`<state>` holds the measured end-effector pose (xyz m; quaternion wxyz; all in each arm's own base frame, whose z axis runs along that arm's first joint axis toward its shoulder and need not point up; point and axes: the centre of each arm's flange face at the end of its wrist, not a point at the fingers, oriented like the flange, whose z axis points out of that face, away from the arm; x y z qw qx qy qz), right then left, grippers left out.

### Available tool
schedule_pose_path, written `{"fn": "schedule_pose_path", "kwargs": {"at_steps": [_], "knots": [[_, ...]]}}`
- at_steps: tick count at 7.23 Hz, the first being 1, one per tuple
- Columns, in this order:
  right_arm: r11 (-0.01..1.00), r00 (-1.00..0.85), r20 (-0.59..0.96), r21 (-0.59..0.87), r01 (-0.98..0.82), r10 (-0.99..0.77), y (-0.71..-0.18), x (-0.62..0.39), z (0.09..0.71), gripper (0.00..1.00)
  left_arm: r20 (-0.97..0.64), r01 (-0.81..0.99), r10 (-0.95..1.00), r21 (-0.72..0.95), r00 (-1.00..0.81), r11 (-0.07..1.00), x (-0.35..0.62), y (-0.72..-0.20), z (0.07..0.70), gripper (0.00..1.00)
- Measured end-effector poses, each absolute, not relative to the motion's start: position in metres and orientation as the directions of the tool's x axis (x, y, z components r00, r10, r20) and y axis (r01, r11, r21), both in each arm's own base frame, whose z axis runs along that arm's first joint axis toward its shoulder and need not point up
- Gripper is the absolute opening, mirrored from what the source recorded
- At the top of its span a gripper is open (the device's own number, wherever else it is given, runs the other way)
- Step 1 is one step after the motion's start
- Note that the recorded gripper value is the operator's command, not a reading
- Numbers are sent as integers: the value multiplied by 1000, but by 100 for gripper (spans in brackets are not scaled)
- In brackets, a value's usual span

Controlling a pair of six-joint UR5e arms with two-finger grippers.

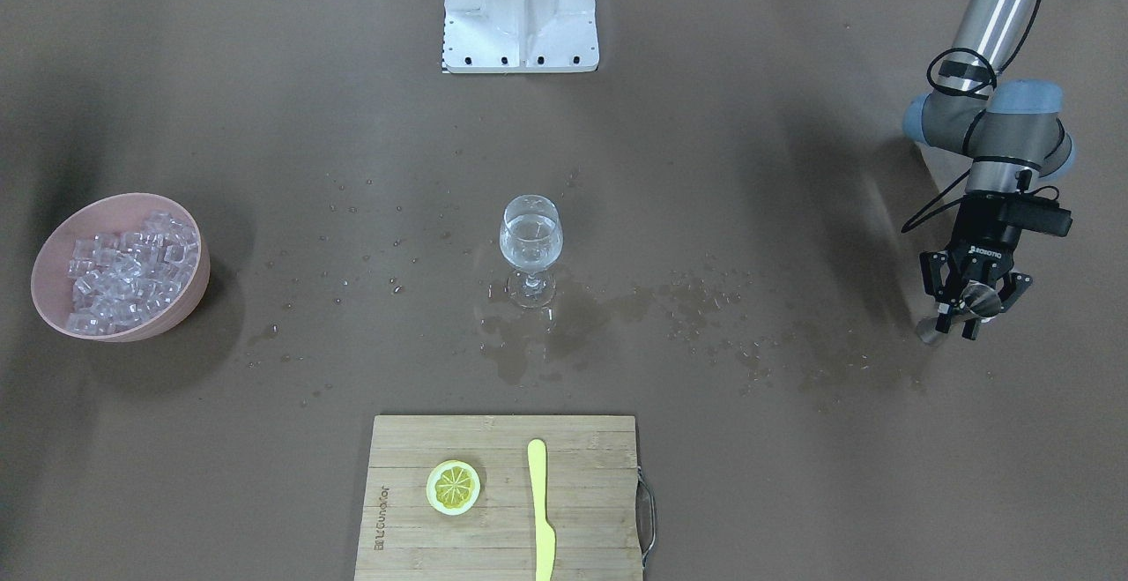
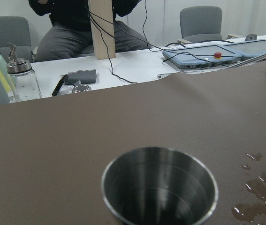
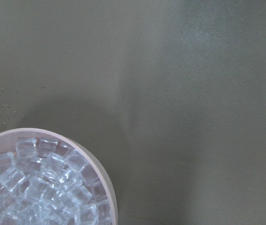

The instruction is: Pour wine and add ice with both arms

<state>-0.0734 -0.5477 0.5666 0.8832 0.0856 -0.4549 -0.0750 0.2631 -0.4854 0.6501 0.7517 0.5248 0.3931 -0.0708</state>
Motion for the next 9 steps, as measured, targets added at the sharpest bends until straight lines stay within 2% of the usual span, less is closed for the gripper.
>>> {"fn": "schedule_pose_path", "kwargs": {"at_steps": [5,9], "knots": [[975,575,791,218,55,-209,-548,-75,566,100,-667,522,312,733,677,436,256,-478,652,98],[974,574,792,220,54,-210,-548,-75,564,100,-677,540,327,729,660,420,200,-422,664,98]]}}
